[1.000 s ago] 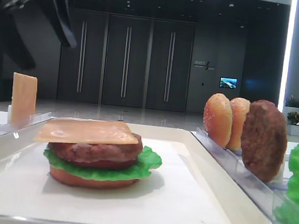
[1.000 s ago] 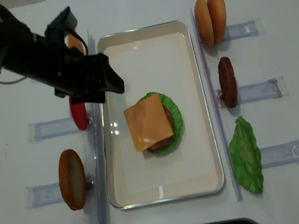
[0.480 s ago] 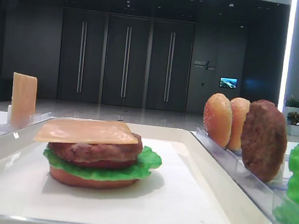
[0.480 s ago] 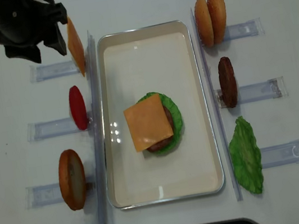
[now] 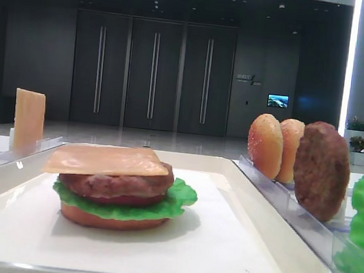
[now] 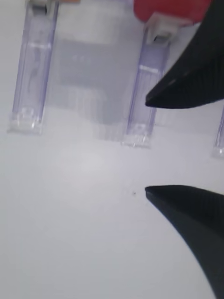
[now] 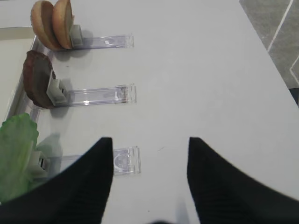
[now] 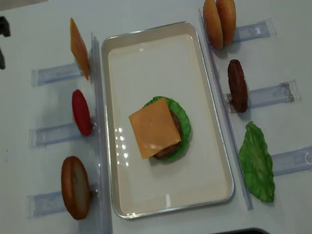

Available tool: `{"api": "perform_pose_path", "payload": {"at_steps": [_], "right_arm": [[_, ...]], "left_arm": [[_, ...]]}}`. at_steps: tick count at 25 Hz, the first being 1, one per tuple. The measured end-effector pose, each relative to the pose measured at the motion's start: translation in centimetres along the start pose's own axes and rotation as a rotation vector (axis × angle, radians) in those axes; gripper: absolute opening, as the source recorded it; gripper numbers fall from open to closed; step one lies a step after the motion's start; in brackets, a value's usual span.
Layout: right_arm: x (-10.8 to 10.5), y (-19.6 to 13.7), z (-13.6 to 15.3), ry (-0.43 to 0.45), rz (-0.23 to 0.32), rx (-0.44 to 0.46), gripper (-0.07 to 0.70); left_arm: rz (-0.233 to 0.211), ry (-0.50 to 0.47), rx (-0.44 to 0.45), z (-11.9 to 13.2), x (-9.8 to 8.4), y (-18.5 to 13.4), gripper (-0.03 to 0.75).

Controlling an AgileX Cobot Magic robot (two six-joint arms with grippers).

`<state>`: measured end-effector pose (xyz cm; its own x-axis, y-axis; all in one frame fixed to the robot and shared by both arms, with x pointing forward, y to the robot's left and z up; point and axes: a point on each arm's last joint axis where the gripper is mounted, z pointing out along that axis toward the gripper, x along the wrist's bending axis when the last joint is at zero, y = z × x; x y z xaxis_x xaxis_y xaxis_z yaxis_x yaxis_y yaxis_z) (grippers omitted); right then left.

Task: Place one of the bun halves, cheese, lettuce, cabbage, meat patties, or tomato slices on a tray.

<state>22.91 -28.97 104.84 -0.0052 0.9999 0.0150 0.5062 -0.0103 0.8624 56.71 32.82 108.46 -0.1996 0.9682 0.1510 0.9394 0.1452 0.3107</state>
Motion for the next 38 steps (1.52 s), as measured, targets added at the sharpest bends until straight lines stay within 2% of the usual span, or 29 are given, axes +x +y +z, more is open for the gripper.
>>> {"api": "perform_pose_path", "payload": {"at_steps": [3, 6, 11, 14, 17, 24, 28, 32, 38], "right_arm": [[0.0, 0.0, 0.0, 0.0, 0.0, 0.0, 0.349], [0.0, 0.0, 0.0, 0.0, 0.0, 0.0, 0.349], [0.0, 0.0, 0.0, 0.0, 0.0, 0.0, 0.349], [0.0, 0.0, 0.0, 0.0, 0.0, 0.0, 0.349], [0.0, 0.0, 0.0, 0.0, 0.0, 0.0, 0.349], [0.0, 0.0, 0.0, 0.0, 0.0, 0.0, 0.349], [0.0, 0.0, 0.0, 0.0, 0.0, 0.0, 0.349], [0.0, 0.0, 0.0, 0.0, 0.0, 0.0, 0.349], [0.0, 0.0, 0.0, 0.0, 0.0, 0.0, 0.349]], "left_arm": [[0.013, 0.031, 0.01, 0.4, 2.0, 0.0, 0.403], [0.037, 0.044, 0.05, 0.9, 2.3, -1.7, 0.406], [0.046, -0.019, 0.04, 0.3, 2.3, -9.2, 0.419], [0.085, -0.078, 0.042, 0.2, 2.1, -14.3, 0.419], [0.067, -0.115, 0.031, 0.1, 2.0, -18.0, 0.419], [0.032, -0.12, -0.027, 0.2, 2.3, -23.6, 0.419], [0.026, -0.123, -0.122, -0.8, 2.6, -25.2, 0.419], [0.015, -0.145, -0.27, -2.5, 2.8, -26.9, 0.419], [0.041, -0.181, -0.515, -4.7, 3.0, -29.9, 0.419]]}}
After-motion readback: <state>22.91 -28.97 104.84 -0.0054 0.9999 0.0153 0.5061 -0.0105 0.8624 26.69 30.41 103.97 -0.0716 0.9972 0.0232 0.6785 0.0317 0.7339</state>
